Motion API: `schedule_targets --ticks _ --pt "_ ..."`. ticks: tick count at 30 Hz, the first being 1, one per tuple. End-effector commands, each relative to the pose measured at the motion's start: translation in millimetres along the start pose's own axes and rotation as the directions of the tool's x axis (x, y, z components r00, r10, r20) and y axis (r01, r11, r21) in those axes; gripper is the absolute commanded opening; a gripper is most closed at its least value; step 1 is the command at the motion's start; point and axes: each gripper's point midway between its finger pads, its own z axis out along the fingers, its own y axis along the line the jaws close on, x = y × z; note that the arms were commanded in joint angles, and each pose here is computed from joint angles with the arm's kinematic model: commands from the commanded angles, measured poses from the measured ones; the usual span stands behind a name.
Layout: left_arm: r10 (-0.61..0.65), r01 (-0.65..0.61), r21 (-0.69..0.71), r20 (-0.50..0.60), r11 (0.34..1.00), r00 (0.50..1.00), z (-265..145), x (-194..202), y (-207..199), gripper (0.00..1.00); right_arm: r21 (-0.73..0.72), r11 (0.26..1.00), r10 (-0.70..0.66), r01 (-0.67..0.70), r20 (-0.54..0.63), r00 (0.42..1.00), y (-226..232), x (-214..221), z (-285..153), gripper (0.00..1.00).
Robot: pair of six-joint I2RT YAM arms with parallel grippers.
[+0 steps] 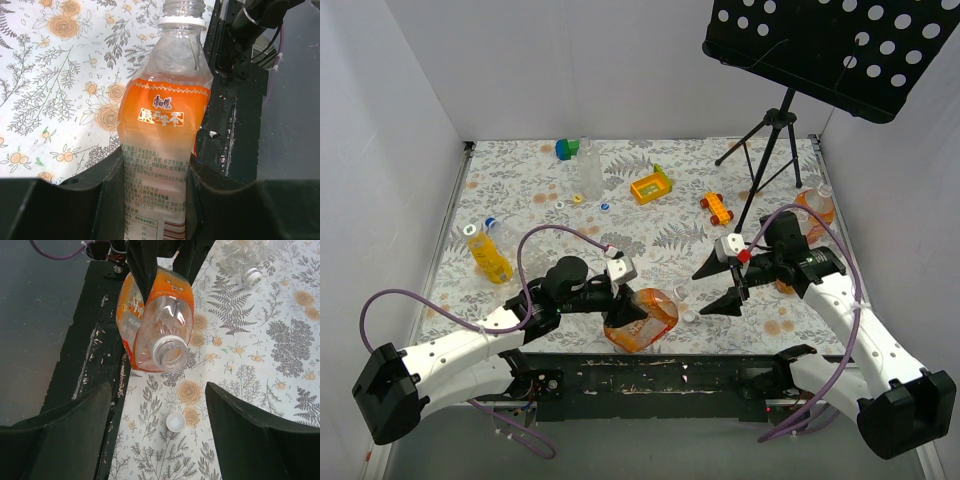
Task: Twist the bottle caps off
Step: Place the plastic bottle at the center of the board.
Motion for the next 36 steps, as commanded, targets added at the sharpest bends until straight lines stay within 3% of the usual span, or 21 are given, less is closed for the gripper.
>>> schedule_targets --ticks 1,16,19,24,26,31,34,36 --pt "0.002 -0.003 0.006 0.062 1.000 0.998 0 -15 -2 0.00 -0.054 0.999 -0.004 0.007 0.048 0.999 4 -25 0 0.83" --pt "-0.022 0.021 0.013 0.091 1.000 0.996 6 -22 -1 0.00 -0.159 0.987 0.035 -0.036 -0.008 0.999 9 -26 24 0.80" --pt "-0.023 0.022 0.013 0.094 1.000 0.995 7 -23 -1 0.00 -0.164 0.985 0.060 -0.060 -0.003 0.998 7 -29 26 0.74" --pt "-0.016 0.015 0.009 0.102 1.000 0.995 7 -26 0 0.00 -0.177 0.979 0.099 -0.100 -0.012 0.995 7 -26 30 0.48" --pt "-0.015 0.015 0.009 0.104 1.000 0.994 7 -26 0 0.00 -0.178 0.977 0.112 -0.114 -0.019 0.993 7 -23 31 0.47" --pt "-0.015 0.014 0.011 0.105 1.000 0.994 8 -26 0 0.00 -0.164 0.978 0.125 -0.129 -0.035 0.991 5 -19 33 0.56" --pt "-0.017 0.016 0.011 0.106 1.000 0.994 7 -27 0 0.00 -0.166 0.977 0.128 -0.131 -0.032 0.991 4 -21 34 0.51" --pt "-0.016 0.014 0.011 0.106 1.000 0.994 7 -26 0 0.00 -0.170 0.977 0.130 -0.133 -0.030 0.991 4 -21 34 0.42"
